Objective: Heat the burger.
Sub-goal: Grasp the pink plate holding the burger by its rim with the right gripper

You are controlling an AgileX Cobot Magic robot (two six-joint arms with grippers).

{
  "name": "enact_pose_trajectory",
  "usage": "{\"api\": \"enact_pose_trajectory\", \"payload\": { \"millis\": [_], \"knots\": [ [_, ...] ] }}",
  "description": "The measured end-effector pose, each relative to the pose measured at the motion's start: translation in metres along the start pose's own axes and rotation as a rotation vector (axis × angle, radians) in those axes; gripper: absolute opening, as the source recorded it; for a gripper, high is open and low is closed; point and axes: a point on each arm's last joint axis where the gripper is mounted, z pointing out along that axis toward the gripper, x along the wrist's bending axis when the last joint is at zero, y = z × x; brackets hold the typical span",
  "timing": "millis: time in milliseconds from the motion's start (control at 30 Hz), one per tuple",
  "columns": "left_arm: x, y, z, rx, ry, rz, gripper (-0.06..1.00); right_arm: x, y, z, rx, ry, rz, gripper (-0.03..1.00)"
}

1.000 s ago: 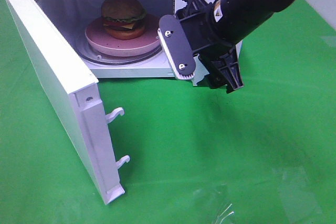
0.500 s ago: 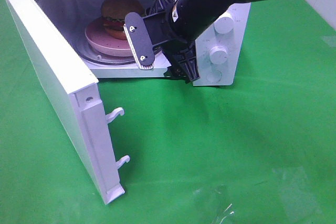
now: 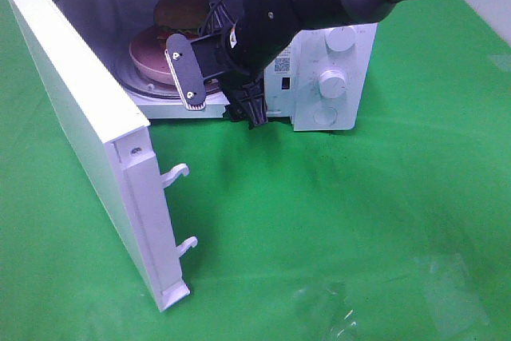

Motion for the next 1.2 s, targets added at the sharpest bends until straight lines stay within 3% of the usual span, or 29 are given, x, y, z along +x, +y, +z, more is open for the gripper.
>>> {"api": "enact_pose_trajectory", "payload": {
  "millis": [900,1033,1067,1100,1133,1167,1200],
  "knots": [
    [0.000,0.000,0.000,0.000,0.000,0.000,0.99,-0.003,-0.012,0.067,0.018,-0.004,0.076,0.75],
    [0.000,0.000,0.000,0.000,0.000,0.000,0.99,0.000,-0.012,0.069,0.019,0.011,0.084,0.63],
    [0.000,0.000,0.000,0.000,0.000,0.000,0.99,0.001,-0.011,0.069,0.018,0.023,0.097,0.55],
    [0.000,0.000,0.000,0.000,0.000,0.000,0.99,0.001,-0.011,0.069,0.018,0.023,0.097,0.55],
    [0.000,0.000,0.000,0.000,0.000,0.000,0.99,0.000,-0.009,0.067,0.015,0.032,0.106,0.44],
    [0.000,0.000,0.000,0.000,0.000,0.000,0.99,0.000,-0.009,0.067,0.015,0.032,0.106,0.44],
    [0.000,0.000,0.000,0.000,0.000,0.000,0.99,0.001,-0.006,0.066,0.010,0.045,0.113,0.31]
  ]
}}
